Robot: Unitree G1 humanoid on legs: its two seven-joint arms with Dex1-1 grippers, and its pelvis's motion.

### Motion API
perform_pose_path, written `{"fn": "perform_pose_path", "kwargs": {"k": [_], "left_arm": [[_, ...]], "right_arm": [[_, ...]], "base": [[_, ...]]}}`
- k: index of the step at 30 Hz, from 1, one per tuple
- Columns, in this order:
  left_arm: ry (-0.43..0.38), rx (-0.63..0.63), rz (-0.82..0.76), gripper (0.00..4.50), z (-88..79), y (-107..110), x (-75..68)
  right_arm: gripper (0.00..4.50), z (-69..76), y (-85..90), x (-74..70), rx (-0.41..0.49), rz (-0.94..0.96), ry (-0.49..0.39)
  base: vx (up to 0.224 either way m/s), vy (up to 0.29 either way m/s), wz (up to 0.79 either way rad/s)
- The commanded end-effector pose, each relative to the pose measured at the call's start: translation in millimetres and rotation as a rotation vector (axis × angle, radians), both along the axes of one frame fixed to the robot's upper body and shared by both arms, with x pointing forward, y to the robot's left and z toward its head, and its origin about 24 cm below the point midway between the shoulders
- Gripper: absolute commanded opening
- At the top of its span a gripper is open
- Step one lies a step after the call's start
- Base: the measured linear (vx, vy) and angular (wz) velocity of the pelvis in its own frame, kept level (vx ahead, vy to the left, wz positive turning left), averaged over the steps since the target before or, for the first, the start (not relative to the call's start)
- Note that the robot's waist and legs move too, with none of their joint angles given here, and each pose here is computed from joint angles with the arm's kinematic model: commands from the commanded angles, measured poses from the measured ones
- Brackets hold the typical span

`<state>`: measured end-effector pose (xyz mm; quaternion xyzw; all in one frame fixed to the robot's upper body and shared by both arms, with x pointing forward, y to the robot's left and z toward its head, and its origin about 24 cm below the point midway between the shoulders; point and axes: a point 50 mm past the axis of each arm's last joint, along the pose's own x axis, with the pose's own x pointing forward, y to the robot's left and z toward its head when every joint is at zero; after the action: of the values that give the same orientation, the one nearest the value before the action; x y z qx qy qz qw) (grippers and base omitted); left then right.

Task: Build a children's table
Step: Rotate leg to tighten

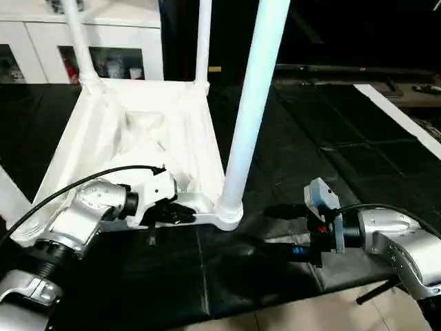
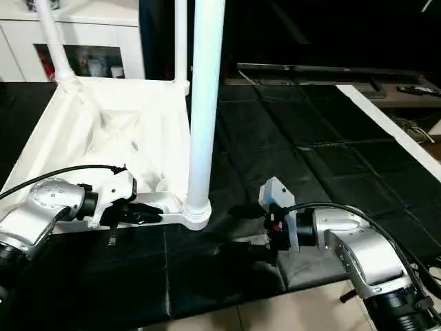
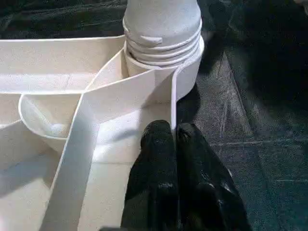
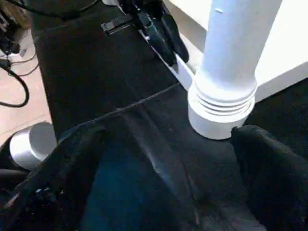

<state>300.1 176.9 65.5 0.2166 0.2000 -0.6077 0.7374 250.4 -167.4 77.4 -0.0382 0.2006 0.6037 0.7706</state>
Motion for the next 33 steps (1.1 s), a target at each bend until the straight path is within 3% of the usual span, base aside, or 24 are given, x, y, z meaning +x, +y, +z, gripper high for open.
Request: {"fn": "perform_pose_path", "kwargs": {"k": [1,3,11,12,18,30,33], "left_arm": [[0.034,-0.006,0.010,0.29,-3.5,-6,1.7],[0.016,0.003,0.039,0.56,-1.9,-6,5.7],[0.040,0.024,0.083,0.66,-1.7,-2,9.5],[0.052,0.021,0.096,0.37,-2.3,-1,10.4],[0.089,0.014,0.063,0.04,-2.1,-2,7.2],[0.106,0.099,-0.029,0.04,-2.4,-3,3.3],[0.071,0.089,-0.035,0.04,-1.0,-7,3.6]], "right_arm": [[4.50,-0.7,-2.8,1.3,-0.019,-0.004,-0.006],[4.50,-0.5,-2.2,1.8,-0.021,-0.003,-0.007],[4.50,2.6,2.8,1.2,-0.015,0.004,-0.008],[4.50,3.5,3.0,0.8,-0.013,0.006,-0.009],[4.50,4.4,1.7,0.2,-0.013,0.008,-0.009],[4.50,-6.3,-0.6,6.4,-0.036,-0.010,-0.002],[4.50,-7.2,-0.1,8.6,-0.032,-0.009,0.000]], "base": [[0.000,0.000,0.00],[0.000,0.000,0.00],[0.000,0.000,0.00],[0.000,0.000,0.00],[0.000,0.000,0.00],[0.000,0.000,0.00],[0.000,0.000,0.00]]}}
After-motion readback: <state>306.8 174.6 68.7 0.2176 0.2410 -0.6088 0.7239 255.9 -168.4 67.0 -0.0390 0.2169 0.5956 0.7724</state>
